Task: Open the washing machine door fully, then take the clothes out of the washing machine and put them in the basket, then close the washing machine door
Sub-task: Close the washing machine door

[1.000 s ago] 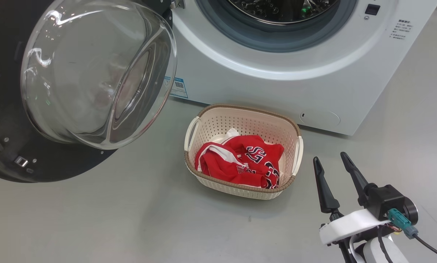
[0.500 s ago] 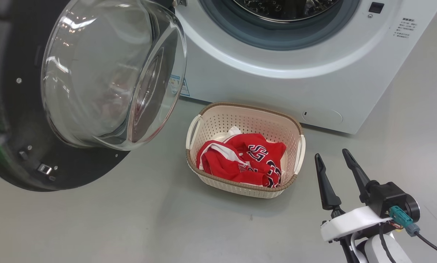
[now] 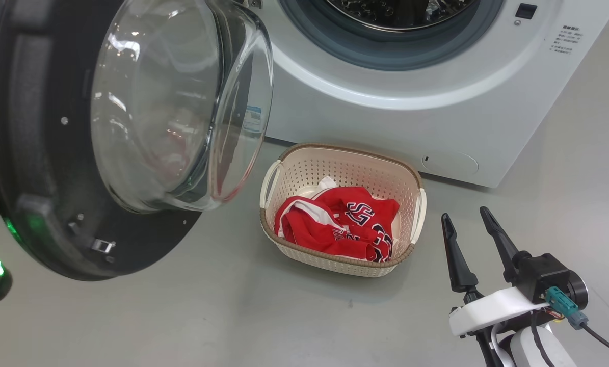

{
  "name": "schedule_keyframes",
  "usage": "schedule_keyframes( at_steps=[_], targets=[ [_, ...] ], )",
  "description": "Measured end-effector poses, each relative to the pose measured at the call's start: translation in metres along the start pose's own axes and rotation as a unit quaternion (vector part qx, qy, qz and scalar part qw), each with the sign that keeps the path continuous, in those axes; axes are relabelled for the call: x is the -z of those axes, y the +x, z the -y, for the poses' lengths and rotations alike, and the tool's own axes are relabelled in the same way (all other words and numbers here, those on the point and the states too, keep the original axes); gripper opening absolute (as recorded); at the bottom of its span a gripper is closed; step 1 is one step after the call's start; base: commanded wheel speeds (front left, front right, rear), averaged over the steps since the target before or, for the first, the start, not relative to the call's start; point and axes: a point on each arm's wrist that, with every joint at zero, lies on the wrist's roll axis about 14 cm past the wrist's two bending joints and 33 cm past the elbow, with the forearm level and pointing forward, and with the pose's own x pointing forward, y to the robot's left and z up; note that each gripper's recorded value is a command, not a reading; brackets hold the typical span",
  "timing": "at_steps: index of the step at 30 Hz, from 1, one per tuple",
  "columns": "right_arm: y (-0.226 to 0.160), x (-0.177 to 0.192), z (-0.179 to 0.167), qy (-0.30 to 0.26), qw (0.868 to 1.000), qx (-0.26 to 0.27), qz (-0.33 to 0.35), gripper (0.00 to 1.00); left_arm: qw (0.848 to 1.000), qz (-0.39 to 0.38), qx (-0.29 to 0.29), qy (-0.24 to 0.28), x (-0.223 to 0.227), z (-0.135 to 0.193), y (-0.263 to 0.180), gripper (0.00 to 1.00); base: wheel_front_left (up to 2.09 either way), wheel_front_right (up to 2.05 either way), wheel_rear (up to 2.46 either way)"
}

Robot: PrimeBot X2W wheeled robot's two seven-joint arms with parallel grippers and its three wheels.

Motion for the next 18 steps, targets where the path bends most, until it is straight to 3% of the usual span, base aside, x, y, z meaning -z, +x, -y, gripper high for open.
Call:
schedule_keyframes(
  at_steps=[18],
  targets=[
    [-0.009,-0.010,0.009,-0.005,1.000,0.017,0.013,1.00,0.988,-0.142,0.050,-0.025,0.078,0.010,0.004,0.00,0.00,0.00,0.00]
  ],
)
